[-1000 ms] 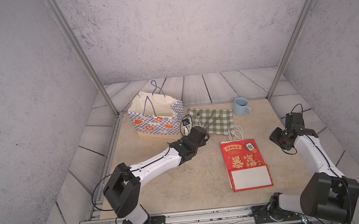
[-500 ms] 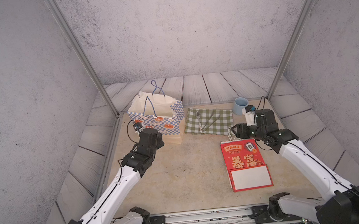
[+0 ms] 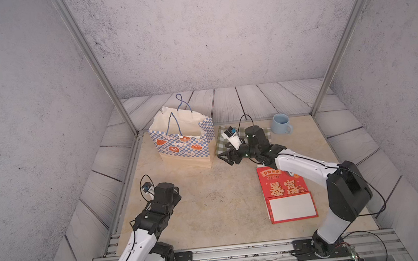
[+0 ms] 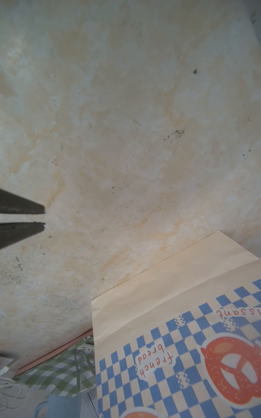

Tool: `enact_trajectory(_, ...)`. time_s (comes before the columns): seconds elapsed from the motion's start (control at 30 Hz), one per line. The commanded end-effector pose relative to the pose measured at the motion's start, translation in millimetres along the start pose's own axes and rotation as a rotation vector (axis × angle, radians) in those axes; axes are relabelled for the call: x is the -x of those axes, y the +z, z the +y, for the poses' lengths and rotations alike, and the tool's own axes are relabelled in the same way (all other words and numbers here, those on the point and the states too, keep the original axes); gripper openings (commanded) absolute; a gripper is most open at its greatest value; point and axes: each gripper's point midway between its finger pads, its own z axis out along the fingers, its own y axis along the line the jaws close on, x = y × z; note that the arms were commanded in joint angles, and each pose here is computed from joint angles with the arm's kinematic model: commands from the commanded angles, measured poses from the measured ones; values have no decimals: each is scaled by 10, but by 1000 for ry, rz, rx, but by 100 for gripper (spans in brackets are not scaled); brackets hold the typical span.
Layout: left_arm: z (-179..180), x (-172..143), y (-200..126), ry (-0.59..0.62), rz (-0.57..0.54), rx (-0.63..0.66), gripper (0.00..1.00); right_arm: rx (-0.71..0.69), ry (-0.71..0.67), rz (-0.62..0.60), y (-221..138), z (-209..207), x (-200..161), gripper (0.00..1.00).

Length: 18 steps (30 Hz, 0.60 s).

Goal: Put away the paper bag
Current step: Move the paper bag to the center of the board.

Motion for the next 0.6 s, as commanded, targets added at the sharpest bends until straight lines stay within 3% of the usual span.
enact_trajectory(0.0, -24, 156, -64, 2, -51, 16, 14, -6, -92, -97, 155, -59, 312, 77)
enact_trajectory(0.2, -71, 176, -53, 12, -50, 12, 14, -14, -101, -131, 518, -178, 360, 74)
enact_trajectory(0.57, -135, 98, -13, 10, 14, 15, 12, 60, -98, -231, 870, -116, 542, 56)
